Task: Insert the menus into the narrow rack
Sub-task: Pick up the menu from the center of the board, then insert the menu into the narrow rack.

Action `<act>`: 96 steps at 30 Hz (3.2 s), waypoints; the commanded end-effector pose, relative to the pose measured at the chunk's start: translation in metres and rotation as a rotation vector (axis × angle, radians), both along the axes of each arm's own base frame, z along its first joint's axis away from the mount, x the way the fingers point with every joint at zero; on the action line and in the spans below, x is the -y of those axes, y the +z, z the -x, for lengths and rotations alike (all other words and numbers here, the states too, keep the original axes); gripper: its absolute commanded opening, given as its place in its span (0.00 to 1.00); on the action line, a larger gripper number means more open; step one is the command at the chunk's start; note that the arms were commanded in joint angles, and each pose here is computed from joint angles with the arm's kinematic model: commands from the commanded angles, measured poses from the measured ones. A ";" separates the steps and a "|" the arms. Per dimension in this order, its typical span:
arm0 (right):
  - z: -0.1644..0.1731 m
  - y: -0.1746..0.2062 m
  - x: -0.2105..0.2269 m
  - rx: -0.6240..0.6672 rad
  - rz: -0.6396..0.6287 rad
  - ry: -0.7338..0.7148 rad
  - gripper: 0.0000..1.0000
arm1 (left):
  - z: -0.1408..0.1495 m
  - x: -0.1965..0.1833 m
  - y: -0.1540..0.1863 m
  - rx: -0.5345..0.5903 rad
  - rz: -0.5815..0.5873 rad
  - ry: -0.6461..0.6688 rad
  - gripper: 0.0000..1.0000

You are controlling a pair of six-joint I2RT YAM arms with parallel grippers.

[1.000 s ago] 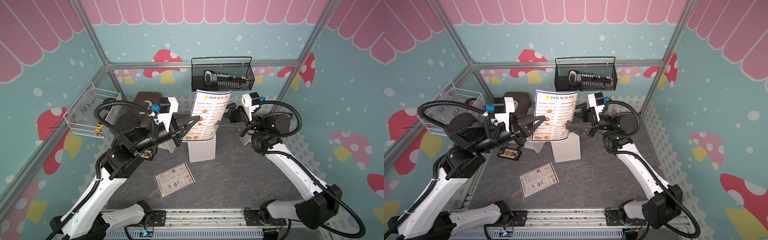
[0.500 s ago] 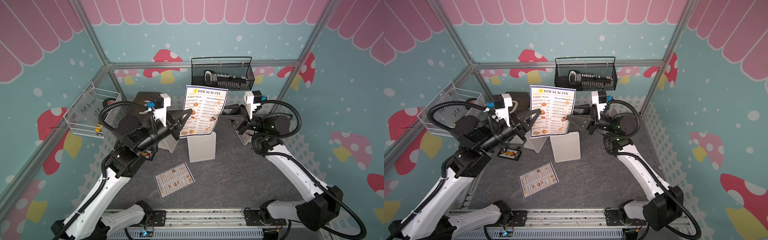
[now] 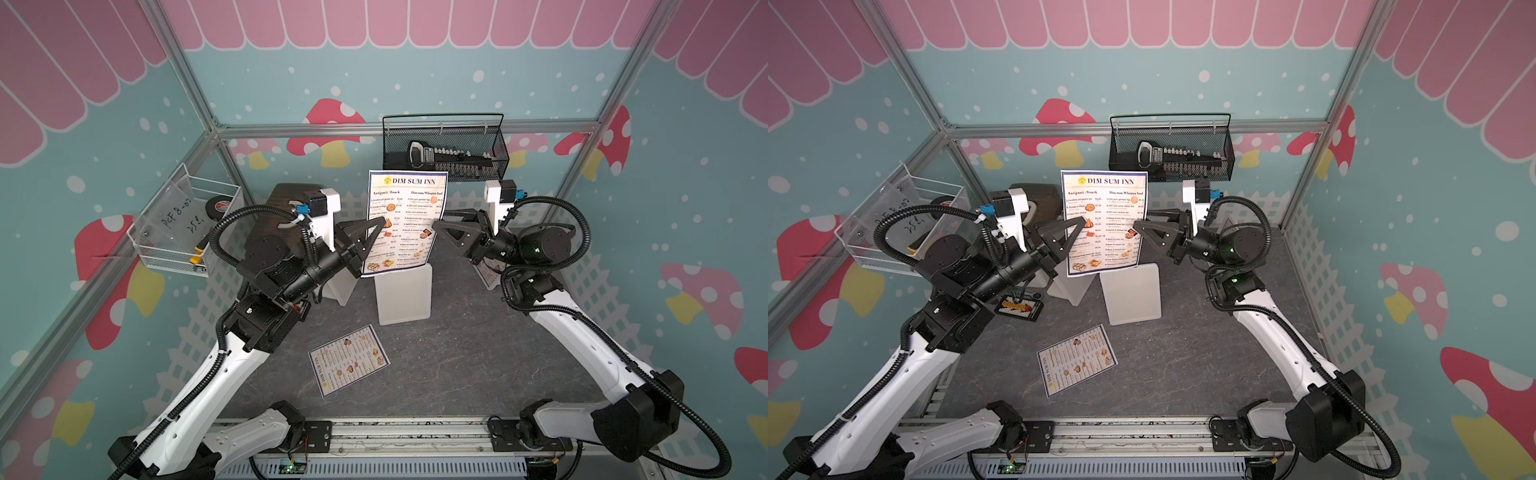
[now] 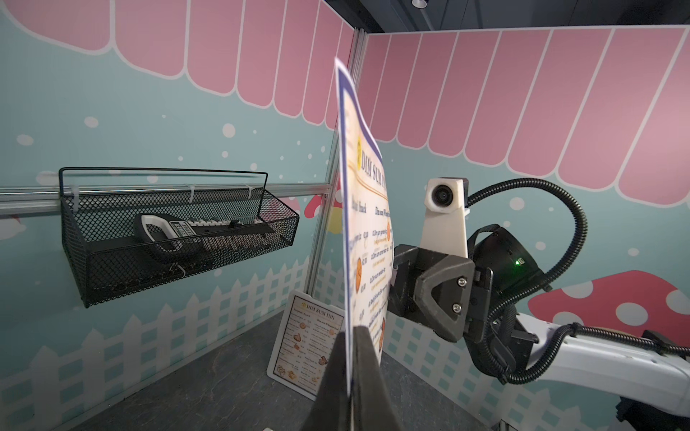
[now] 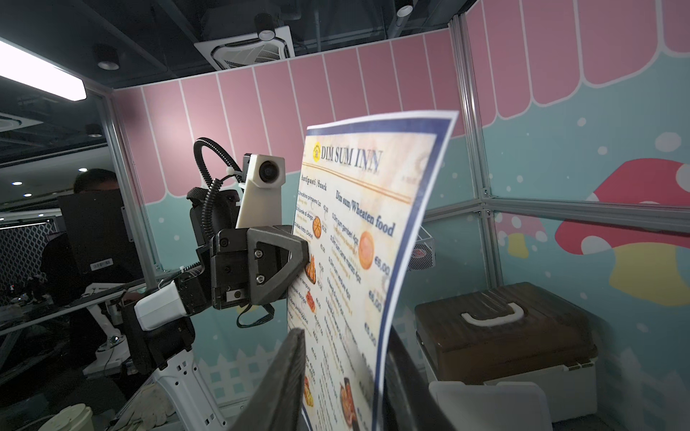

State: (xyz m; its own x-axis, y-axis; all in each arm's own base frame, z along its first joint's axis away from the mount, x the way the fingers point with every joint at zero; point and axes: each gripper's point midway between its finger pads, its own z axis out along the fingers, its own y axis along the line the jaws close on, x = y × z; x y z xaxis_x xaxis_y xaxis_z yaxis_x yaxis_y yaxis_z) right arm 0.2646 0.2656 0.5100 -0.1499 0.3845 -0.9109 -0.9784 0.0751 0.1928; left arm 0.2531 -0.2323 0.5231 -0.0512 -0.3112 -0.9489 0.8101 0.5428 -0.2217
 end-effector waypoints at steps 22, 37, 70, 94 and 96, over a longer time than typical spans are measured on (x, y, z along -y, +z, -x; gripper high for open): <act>-0.030 -0.039 -0.004 -0.082 0.125 -0.172 0.00 | -0.031 0.003 -0.048 -0.151 -0.034 -0.016 0.11; -0.046 -0.054 -0.003 -0.107 0.218 -0.256 0.00 | -0.058 0.014 -0.092 -0.254 -0.079 -0.125 0.18; -0.150 -0.113 0.005 -0.201 0.413 -0.360 0.00 | -0.157 0.018 -0.165 -0.361 -0.086 -0.098 0.02; -0.167 -0.129 0.003 -0.200 0.436 -0.338 0.00 | -0.187 0.021 -0.195 -0.419 -0.081 -0.111 0.01; -0.167 -0.129 0.003 -0.202 0.436 -0.334 0.00 | -0.187 0.021 -0.196 -0.422 -0.081 -0.111 0.01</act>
